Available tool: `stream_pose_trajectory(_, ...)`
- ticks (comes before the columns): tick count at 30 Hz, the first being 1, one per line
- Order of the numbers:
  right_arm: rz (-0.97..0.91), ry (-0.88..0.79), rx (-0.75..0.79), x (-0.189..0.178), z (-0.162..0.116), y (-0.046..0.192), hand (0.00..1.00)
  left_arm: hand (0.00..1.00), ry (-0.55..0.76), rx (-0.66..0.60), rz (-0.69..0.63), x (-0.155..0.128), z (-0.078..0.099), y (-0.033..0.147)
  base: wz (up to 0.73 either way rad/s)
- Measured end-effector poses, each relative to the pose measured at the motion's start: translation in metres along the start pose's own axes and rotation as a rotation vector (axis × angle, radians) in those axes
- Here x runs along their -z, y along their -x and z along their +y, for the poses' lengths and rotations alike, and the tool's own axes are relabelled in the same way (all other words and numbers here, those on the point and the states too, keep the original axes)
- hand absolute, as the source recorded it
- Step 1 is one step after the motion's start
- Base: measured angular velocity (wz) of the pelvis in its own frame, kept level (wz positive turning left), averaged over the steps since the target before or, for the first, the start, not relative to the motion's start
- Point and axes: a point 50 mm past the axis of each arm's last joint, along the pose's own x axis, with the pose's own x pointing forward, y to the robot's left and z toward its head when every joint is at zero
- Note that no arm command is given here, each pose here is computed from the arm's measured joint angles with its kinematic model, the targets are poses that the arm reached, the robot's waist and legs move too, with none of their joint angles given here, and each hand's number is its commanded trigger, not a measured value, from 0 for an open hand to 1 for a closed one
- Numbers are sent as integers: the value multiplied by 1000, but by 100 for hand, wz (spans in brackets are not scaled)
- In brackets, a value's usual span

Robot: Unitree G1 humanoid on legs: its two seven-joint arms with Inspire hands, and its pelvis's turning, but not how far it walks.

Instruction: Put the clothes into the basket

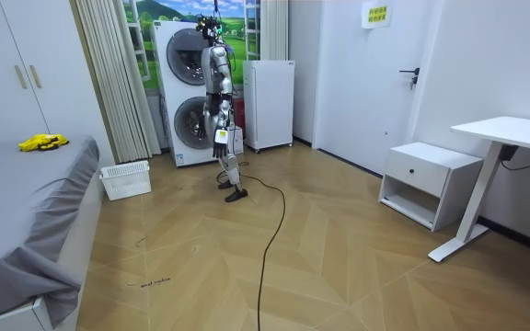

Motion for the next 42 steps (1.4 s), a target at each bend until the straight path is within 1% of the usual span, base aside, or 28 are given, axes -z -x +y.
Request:
stream_pose_trajectory(16,-7,0,-5,0,0,0,0,0,11,-8,4,1,1,0,1)
stream_pose_trajectory(19,-13,1,-5,-3,0,0,0,0,48,-10,5,0,1,0,10)
stream_pose_trajectory(22,-15,1,-13,-5,1,-1,0,0,92,-22,7,1,5,0,0)
stream_pose_trajectory(24,-14,-8,-29,-5,3,-1,0,0,158,-42,17,3,12,0,9)
stream_pose_trajectory(27,-12,-5,-31,-5,1,-1,0,0,197,-50,14,2,15,0,23)
stream_pose_trajectory(28,-6,-3,-28,-3,0,0,0,0,199,-47,33,10,14,1,11)
stream_pose_trajectory(30,-6,1,-17,-5,-5,-1,0,0,184,-34,39,13,10,3,-5)
stream_pose_trajectory(33,4,10,-18,-4,-5,-1,0,0,185,-49,65,27,12,6,-29)
stream_pose_trajectory(35,11,27,-19,-5,-5,-1,0,0,184,-51,74,30,12,7,-32)
stream_pose_trajectory(37,5,30,-12,-6,-5,-1,0,0,187,-48,49,26,11,6,-24)
stream_pose_trajectory(40,-7,21,-13,-7,-4,-1,0,0,195,-48,-11,11,12,3,-8)
stream_pose_trajectory(42,-37,19,9,-15,-5,-1,0,0,217,-50,-70,-4,13,1,0)
